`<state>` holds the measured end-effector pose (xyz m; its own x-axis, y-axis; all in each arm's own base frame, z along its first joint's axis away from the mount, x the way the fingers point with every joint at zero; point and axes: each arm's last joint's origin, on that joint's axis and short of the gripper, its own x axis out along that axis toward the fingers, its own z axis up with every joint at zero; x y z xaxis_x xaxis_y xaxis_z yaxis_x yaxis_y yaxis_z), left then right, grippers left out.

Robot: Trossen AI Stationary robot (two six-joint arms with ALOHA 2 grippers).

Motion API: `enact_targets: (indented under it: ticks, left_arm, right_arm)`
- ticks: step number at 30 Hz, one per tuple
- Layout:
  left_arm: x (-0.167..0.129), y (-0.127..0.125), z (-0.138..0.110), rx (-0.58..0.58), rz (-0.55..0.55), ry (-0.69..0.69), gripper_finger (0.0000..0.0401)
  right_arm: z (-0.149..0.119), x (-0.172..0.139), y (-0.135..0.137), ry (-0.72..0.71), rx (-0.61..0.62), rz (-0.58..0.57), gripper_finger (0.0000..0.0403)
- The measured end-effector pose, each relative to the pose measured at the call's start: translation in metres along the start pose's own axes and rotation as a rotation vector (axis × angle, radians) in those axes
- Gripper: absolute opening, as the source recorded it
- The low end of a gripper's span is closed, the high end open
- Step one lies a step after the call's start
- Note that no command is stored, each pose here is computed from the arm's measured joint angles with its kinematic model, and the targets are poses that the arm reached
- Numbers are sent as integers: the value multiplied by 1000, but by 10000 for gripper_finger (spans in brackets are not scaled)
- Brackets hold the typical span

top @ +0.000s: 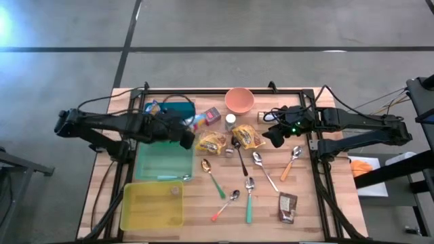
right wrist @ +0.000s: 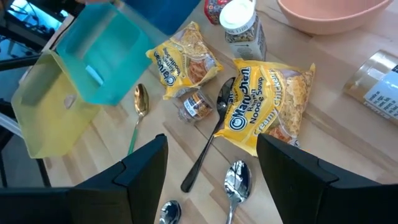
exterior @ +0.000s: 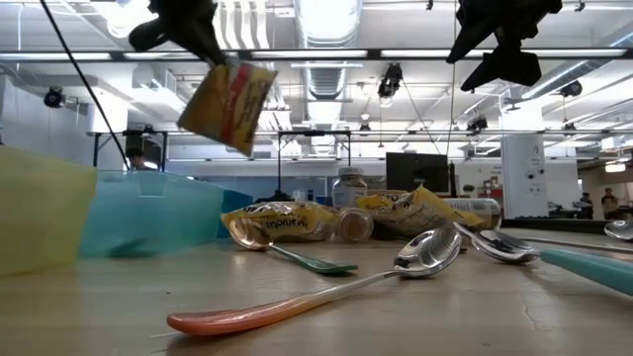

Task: Pick & Place Food Item
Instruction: Put the blue noodles packet into the blue bin

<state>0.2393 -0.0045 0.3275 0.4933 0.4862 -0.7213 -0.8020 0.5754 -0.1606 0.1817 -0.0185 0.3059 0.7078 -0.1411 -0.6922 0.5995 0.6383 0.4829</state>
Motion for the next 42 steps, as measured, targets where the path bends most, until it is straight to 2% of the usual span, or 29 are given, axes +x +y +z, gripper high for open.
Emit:
enact_targets:
  ticks: [13,23,29,36,38,42]
  left_arm:
    - [25,59,26,-139,258,93,0]
    - [52,101,13,-212,381,218,0]
    - [56,122,1,-278,375,244,0]
    - [65,129,-14,-370,216,197,0]
    - [66,131,-18,-382,228,194,0]
    - [65,141,-28,-370,333,236,0]
  right_arm:
    - [0,0,0,-1,-3,-1,241]
    - [0,0,0,-1,-7,-1,241]
    - [0,0,0,-1,-23,-1,241]
    - [0,0,0,-1,-34,-1,241]
    - [0,0,0,0,-34,-2,241]
    - [0,0,0,0,-33,-2,241]
